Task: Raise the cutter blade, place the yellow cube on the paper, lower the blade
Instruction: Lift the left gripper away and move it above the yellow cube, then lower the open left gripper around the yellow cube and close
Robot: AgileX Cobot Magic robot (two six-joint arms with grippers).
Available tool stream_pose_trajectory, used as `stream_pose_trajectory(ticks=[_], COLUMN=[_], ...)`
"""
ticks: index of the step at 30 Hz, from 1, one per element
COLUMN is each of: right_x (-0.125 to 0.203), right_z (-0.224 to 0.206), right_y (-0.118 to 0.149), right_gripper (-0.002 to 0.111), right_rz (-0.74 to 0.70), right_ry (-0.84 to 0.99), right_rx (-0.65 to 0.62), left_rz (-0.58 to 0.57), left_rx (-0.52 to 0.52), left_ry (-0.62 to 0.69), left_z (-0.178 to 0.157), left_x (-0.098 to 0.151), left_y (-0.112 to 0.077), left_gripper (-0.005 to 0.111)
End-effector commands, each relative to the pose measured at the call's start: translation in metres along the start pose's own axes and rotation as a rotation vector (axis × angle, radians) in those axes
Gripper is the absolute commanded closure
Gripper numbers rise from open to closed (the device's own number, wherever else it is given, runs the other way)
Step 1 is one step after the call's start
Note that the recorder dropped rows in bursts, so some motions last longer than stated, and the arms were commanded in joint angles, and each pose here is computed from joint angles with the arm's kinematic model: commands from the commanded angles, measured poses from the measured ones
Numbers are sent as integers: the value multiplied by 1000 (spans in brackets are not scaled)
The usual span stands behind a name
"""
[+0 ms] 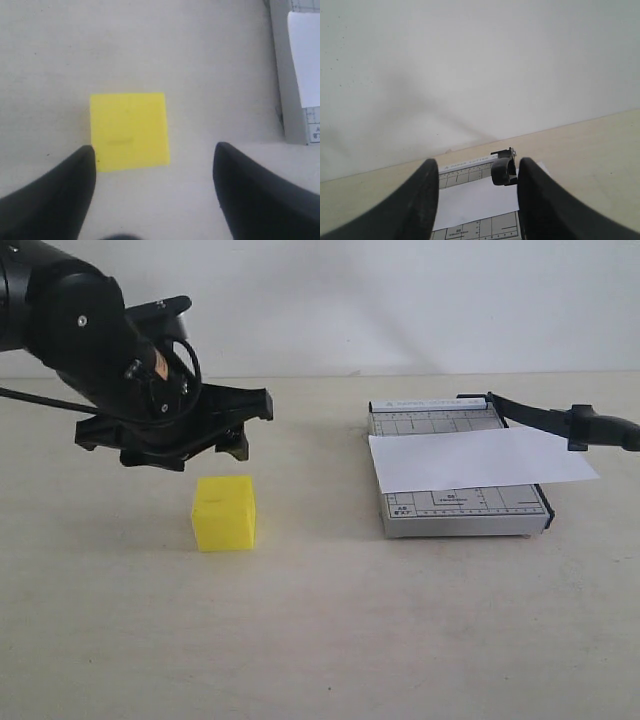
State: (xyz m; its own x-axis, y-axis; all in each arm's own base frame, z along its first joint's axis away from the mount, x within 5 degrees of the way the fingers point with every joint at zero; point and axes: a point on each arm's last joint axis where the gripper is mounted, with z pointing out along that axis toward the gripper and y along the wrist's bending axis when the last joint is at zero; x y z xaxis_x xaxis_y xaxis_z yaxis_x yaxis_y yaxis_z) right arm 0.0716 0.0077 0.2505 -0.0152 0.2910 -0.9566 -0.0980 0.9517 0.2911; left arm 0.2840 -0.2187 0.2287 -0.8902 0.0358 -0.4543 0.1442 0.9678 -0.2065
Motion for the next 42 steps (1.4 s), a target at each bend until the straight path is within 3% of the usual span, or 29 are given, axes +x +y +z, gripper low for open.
stream_pose_trajectory(ticks=[1,19,27,42], right_x=[0,0,0,0], right_z=[-1,-1,-1,-1], right_y=[0,0,0,0], right_gripper=[61,61,61,61], right_rz=[-13,-13,-13,-13], right_ry=[-8,-8,-8,-8], right_rx=[1,1,1,1], left_rz=[35,70,44,27], left_rx=[-70,-77,-56,-78], left_ry=[26,30,20,79], left_z=[5,5,5,42], left_x=[4,4,3,10], left_y=[9,10,8,8], left_gripper=[38,37,17,17])
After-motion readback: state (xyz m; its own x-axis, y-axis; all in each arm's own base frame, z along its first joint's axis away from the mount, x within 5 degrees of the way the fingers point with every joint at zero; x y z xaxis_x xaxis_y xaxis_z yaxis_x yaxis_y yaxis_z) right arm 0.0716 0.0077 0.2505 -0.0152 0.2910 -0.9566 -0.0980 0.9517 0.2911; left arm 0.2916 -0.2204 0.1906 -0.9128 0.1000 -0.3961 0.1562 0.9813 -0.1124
